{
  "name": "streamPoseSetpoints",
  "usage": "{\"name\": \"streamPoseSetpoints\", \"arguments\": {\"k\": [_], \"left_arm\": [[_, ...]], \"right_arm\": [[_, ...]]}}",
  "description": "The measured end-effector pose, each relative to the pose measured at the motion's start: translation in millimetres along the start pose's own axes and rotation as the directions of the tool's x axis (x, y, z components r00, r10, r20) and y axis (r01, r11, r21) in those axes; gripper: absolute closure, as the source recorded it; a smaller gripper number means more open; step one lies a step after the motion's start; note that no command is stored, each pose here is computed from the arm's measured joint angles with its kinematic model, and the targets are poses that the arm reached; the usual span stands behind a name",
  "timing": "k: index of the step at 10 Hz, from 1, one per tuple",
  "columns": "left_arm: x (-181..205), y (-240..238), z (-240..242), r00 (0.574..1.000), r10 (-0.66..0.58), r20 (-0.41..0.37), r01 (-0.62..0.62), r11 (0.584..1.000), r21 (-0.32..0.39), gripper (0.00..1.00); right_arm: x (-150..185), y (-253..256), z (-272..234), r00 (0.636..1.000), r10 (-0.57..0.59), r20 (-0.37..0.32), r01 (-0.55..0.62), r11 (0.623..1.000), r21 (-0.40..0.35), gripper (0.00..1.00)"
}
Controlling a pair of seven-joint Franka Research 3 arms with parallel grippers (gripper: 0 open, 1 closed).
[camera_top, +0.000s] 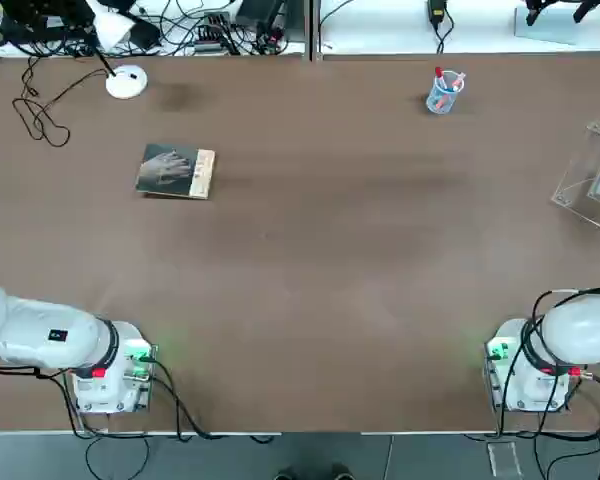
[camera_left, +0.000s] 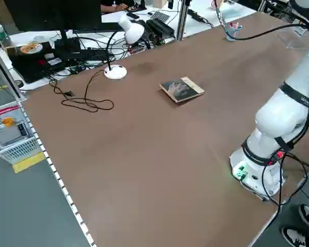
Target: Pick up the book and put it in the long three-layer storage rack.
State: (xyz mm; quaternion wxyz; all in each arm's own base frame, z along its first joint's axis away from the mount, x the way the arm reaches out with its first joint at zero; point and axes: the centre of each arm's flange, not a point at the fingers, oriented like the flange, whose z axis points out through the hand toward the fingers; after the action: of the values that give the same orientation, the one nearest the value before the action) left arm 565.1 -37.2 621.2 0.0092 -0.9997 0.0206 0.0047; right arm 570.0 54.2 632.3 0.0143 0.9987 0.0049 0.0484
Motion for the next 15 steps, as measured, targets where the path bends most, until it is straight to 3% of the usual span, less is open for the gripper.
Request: {"name": "streamPoseSetpoints", "arguments": {"k": [8,11,15], "left_arm": [[0,0,-1,1.0,0.002,-0.003,-0.002,1.0,-0.003,0.0],[2,-1,2,1.0,0.009,0.004,-0.009,0.998,-0.059,0.0],[23,-37,32,0.995,0.098,-0.003,-0.097,0.989,-0.114,0.0]], "right_arm": [[1,0,0,1.0,0.0,-0.007,0.0,1.0,0.001,0.0],[1,0,0,1.0,0.0,-0.009,0.0,1.0,0.001,0.0],[1,-1,0,1.0,-0.001,-0.009,0.001,1.0,0.002,0.0]]}}
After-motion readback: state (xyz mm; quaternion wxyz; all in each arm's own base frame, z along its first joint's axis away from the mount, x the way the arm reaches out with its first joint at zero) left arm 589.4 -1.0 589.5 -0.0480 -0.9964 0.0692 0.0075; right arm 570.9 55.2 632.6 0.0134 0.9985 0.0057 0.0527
